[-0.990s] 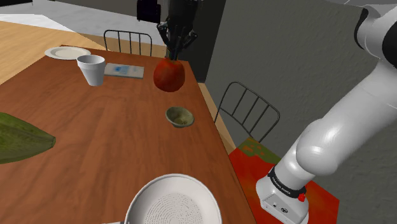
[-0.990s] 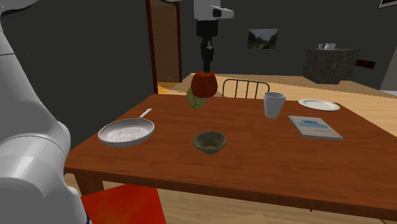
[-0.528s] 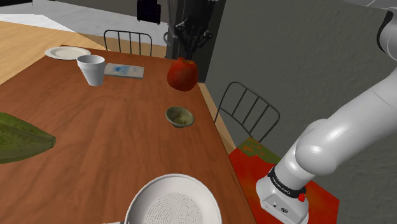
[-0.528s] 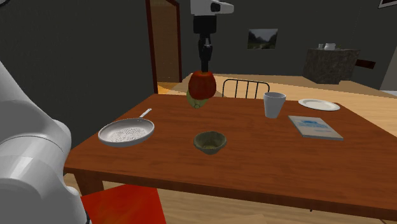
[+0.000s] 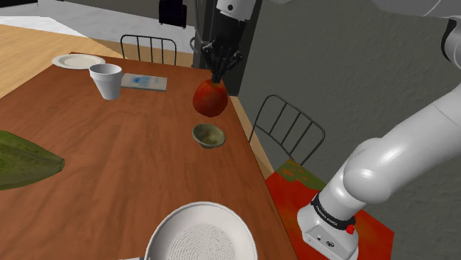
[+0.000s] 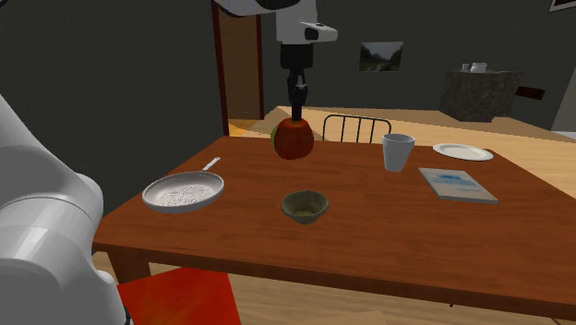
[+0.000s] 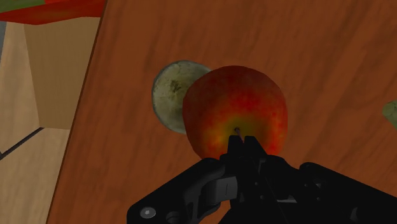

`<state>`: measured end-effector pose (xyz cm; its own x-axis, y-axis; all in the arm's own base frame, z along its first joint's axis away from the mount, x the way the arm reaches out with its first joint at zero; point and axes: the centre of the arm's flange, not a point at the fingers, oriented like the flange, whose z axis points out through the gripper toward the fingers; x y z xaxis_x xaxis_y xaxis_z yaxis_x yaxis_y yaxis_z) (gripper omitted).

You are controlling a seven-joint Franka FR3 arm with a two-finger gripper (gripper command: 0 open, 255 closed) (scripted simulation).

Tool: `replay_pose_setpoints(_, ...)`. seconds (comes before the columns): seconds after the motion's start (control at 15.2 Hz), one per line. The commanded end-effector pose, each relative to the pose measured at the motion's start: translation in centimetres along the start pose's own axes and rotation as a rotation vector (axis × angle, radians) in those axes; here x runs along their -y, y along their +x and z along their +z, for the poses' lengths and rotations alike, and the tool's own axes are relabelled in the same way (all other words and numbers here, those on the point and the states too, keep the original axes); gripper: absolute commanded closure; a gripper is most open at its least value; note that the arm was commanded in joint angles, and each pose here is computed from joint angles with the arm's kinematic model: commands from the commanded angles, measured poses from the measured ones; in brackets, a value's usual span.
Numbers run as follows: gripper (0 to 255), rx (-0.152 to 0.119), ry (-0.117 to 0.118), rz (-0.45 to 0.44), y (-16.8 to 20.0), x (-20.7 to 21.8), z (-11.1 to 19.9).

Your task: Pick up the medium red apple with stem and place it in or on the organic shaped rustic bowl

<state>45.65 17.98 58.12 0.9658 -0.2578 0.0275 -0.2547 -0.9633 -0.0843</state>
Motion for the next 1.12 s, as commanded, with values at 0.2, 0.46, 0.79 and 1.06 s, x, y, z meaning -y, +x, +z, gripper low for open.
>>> replay_pose_setpoints(0.2, 255, -0.001, 0.0, 0.0, 0.0, -0.2, 2.7)
replay_pose_setpoints(0.46, 255, -0.001, 0.0, 0.0, -0.1, -0.4, 4.8)
replay_pose_setpoints(0.79, 255, -0.001, 0.0, 0.0, -0.2, -0.6, 7.4)
replay_pose_setpoints(1.06, 255, -0.001, 0.0, 0.0, -0.2, -0.7, 8.3)
